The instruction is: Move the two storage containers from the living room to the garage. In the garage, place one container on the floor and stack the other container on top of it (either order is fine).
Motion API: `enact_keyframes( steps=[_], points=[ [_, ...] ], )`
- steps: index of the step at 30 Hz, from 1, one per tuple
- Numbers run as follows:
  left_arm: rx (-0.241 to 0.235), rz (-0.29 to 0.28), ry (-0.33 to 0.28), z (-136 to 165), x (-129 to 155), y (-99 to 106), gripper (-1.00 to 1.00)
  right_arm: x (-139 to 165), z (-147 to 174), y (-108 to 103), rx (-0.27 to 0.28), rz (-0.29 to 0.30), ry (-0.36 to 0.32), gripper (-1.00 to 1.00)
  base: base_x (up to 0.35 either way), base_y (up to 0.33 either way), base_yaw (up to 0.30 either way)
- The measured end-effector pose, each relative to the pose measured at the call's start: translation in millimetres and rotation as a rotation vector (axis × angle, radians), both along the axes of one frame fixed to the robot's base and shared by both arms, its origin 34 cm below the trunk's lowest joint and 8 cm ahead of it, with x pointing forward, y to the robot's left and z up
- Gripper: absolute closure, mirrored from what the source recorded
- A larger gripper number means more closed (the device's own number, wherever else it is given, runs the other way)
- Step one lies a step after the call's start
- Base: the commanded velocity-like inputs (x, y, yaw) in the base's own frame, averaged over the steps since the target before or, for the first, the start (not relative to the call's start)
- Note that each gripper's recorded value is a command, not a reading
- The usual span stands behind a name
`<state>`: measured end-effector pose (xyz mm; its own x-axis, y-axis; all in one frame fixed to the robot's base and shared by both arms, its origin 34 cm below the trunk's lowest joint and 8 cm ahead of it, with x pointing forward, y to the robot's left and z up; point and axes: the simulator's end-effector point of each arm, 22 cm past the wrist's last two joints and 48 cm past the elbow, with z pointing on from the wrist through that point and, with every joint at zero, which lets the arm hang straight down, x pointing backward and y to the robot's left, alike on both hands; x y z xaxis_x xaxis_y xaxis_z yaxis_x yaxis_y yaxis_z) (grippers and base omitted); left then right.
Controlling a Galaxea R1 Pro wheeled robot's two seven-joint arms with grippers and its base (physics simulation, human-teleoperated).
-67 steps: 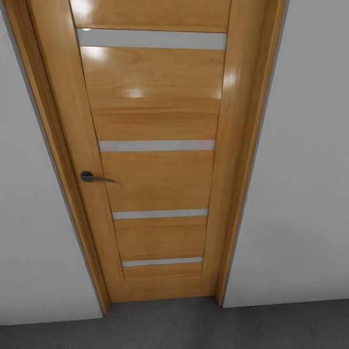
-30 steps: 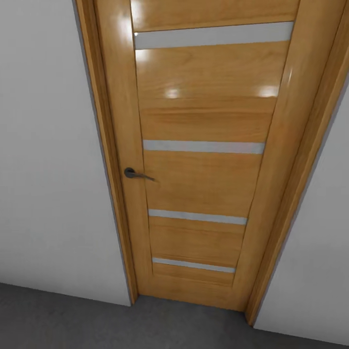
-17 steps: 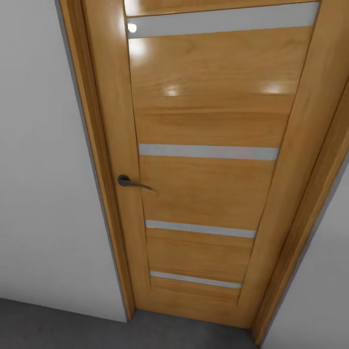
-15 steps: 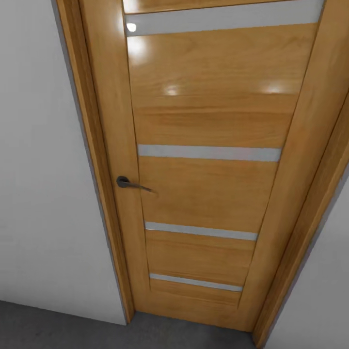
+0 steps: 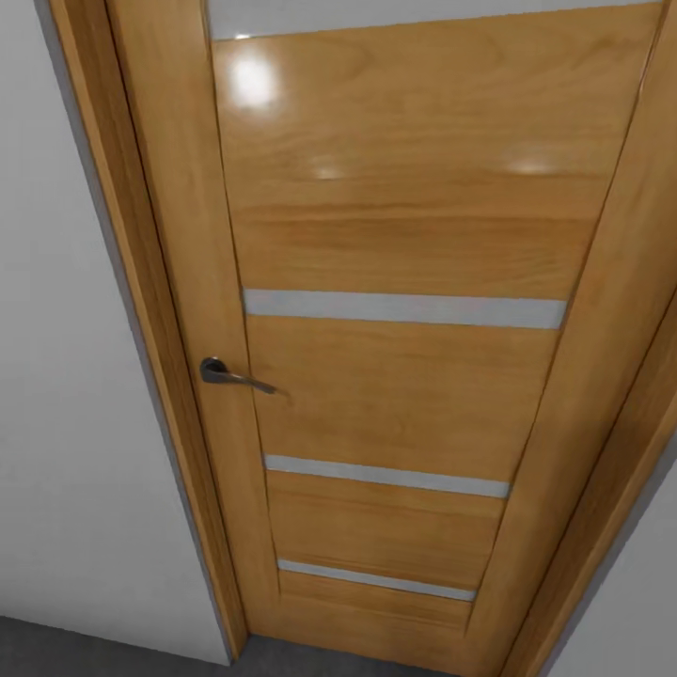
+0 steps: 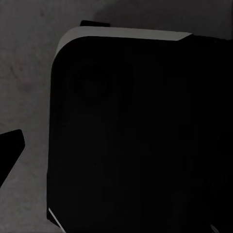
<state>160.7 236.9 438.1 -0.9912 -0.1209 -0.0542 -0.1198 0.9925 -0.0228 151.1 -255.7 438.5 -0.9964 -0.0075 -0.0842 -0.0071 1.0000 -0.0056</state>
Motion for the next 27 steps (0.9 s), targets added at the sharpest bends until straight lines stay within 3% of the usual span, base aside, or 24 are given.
enact_keyframes(
  steps=[9, 20, 27],
  points=[
    [0.001, 0.0, 0.0, 0.0, 0.3, 0.9, -1.0, 0.1, 0.0, 1.1, 0.001, -0.001, 0.0, -1.0, 0.014, -0.009, -0.015],
    [0.001, 0.0, -0.004, 0.0, 1.5, 0.8, -1.0, 1.4, 0.0, 4.1, 0.005, -0.003, -0.004, -1.0, 0.0, 0.0, -0.168],
    [0.001, 0.0, -0.004, 0.1, 1.8, 0.3, -1.0, 1.5, 0.0, 3.5, 0.004, -0.002, -0.003, -1.0, 0.0, 0.0, -0.04]
  ],
)
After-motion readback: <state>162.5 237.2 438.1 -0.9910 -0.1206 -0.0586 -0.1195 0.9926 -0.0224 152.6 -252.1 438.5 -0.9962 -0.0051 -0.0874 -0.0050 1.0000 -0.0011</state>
